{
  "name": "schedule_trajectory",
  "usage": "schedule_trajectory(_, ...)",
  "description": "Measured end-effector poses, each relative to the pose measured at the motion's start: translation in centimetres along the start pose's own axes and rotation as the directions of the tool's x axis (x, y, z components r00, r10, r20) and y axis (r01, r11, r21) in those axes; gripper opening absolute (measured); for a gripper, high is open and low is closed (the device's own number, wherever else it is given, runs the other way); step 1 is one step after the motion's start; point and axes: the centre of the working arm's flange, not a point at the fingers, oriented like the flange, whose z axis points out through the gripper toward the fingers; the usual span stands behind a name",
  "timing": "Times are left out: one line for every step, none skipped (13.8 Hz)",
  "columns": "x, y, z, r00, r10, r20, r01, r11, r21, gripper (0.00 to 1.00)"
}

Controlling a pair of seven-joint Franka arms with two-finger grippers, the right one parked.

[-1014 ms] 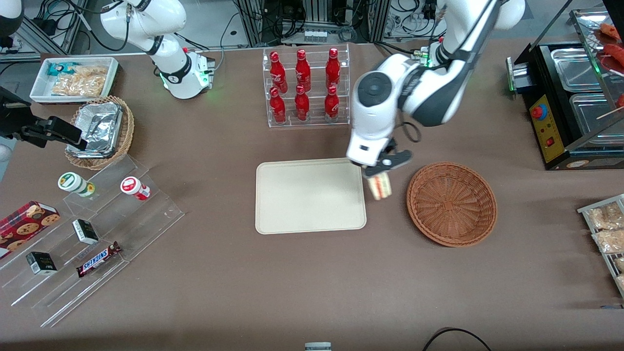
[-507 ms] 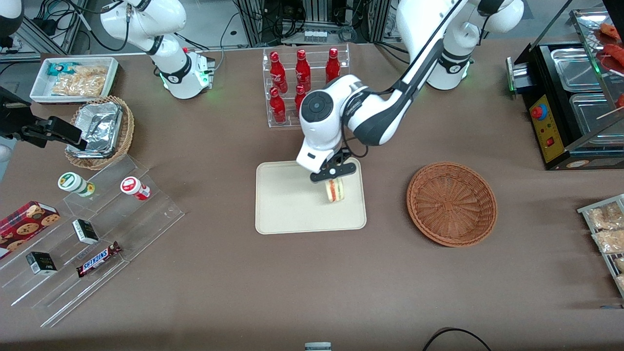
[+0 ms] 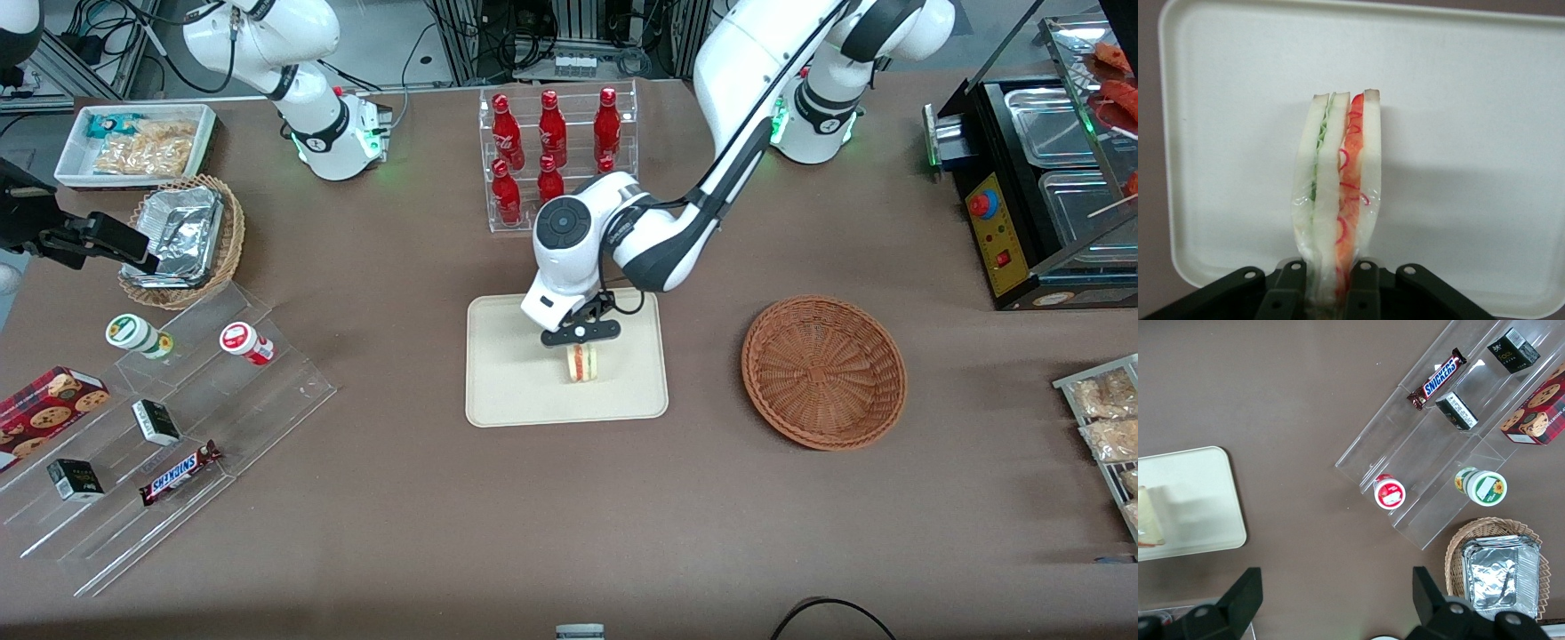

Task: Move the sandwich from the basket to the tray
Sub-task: 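Lift the sandwich and carry it over the cream tray, then lower the sandwich onto the tray and open the left gripper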

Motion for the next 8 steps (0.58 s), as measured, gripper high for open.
schedule_trajectory(-0.51, 0.37, 0.53, 1.0, 0.009, 0.003, -0.009, 1.0, 0.002, 0.15)
schedule_trajectory(-0.86, 0.64, 0.76, 1.0, 0.015, 0.005, -0.015, 1.0, 0.003, 0.15)
schedule_trajectory(-1.01, 0.77, 0.84, 1.0, 0.018, 0.005, -0.018, 1.0, 0.003, 0.15)
schedule_trajectory(-0.93, 0.83, 0.81, 1.0, 0.017, 0.002, -0.017, 1.0, -0.001, 0.15)
schedule_trajectory(-0.77, 0.9, 0.74, 1.0, 0.017, -0.003, -0.017, 1.0, -0.007, 0.15)
schedule_trajectory(-0.58, 0.99, 0.74, 1.0, 0.02, -0.011, -0.02, 1.0, -0.012, 0.15)
schedule_trajectory(-0.38, 1.1, 0.84, 0.999, 0.026, -0.025, -0.026, 1.0, -0.017, 0.15)
schedule_trajectory(-0.23, 1.22, 1.12, 0.999, 0.031, -0.035, -0.032, 0.999, -0.019, 0.15)
